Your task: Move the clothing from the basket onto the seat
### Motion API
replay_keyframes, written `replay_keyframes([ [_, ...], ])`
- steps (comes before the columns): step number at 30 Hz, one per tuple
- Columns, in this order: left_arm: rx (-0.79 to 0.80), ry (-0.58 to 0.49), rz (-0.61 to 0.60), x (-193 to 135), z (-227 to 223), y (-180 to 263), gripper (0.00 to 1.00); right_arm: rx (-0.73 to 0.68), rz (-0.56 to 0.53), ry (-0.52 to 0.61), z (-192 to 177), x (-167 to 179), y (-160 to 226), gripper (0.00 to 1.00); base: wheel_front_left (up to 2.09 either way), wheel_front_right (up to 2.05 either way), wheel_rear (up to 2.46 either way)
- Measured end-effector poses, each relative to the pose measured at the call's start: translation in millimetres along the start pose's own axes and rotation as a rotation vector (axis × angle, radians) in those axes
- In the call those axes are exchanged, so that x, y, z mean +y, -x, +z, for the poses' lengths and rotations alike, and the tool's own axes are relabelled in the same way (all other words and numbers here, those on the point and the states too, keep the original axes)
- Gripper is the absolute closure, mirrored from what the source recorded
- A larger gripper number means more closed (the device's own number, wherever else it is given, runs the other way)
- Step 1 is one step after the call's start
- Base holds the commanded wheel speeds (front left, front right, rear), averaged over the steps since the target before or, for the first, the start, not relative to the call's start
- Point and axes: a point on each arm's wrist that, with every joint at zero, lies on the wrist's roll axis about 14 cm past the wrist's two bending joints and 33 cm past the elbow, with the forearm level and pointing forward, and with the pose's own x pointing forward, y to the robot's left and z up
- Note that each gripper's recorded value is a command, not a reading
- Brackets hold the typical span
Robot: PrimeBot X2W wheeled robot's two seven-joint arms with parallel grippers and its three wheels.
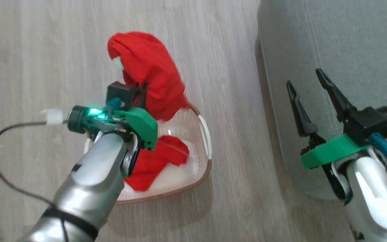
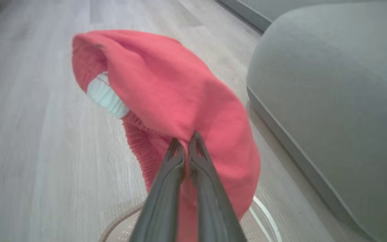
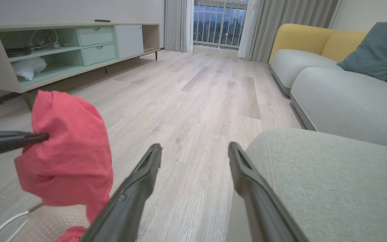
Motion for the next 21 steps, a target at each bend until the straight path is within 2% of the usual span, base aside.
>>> replay_keyframes([
  [13,-0.499,0.045,0.108,26,139,87,1.00,-0.073,0.027,-0.004,34,20,29,0.00,0.00,0.00,0.00],
  [21,-0.688,0.040,0.081,23,188,128,1.00,-0.098,0.051,-0.020,42,33,41,0.00,0.00,0.00,0.00],
])
